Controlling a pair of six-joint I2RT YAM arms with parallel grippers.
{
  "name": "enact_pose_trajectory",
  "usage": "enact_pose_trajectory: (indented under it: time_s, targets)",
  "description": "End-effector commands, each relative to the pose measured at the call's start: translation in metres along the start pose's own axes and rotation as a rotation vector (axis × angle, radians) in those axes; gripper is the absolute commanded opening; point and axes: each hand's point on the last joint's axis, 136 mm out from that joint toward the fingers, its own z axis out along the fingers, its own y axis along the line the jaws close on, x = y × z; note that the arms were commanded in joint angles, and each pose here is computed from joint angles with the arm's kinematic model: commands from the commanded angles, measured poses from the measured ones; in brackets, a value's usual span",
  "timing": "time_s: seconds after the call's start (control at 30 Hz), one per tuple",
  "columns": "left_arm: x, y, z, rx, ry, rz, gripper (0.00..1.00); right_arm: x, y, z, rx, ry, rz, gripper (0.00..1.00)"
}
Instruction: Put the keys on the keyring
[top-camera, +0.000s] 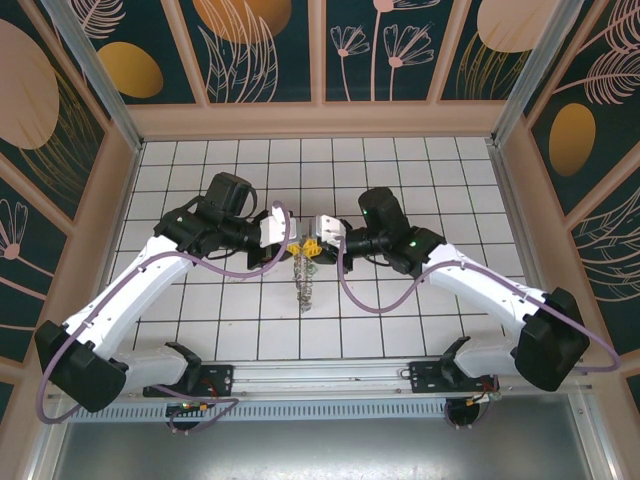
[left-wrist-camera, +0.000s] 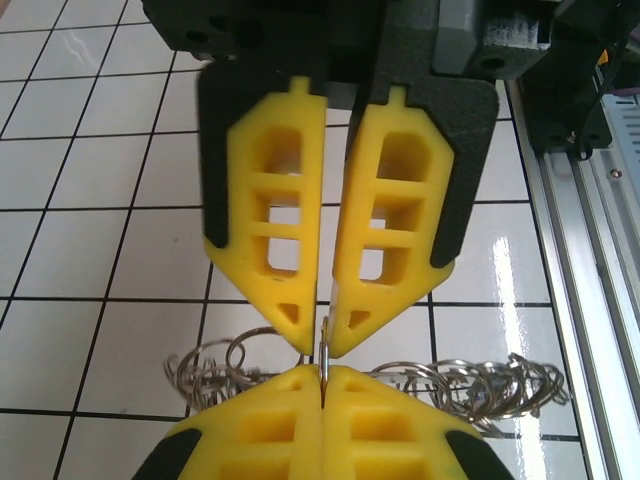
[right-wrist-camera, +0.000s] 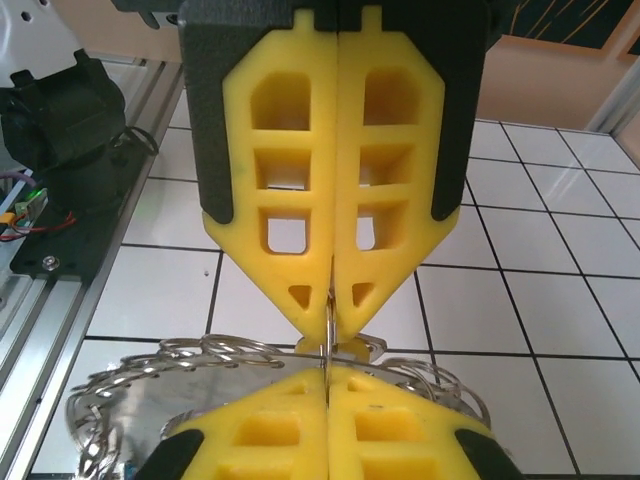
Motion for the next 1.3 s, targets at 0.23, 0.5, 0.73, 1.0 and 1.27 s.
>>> enact_pose_trajectory:
  time_s: [0.23,0.5,0.73,1.0,1.27]
  targets:
    - [-0.024,0.002,-0.01,-0.026,-0.078,0.022,0.21,-0.035,0.006,-0.009,0.011,-0.187,-0.019,0.0]
    - [-0.031,-0.005,-0.021,-0.065,-0.162,-0.023,0.32,-0.056,0.002,-0.036,0.146,-0.438,0.06,0.0]
    - [-0.032,-0.004,-0.016,-0.055,-0.184,-0.051,0.29,-0.056,0.005,-0.043,0.18,-0.472,0.045,0.0]
    - [-0.029,-0.01,-0.008,0.011,-0.18,-0.017,0.14,-0.058,0.0,-0.047,0.215,-0.497,0.062,0.0]
    - [-0.033,-0.011,-0.009,-0.013,-0.239,0.039,0.0,-0.065,-0.009,-0.057,0.274,-0.603,0.111,0.0]
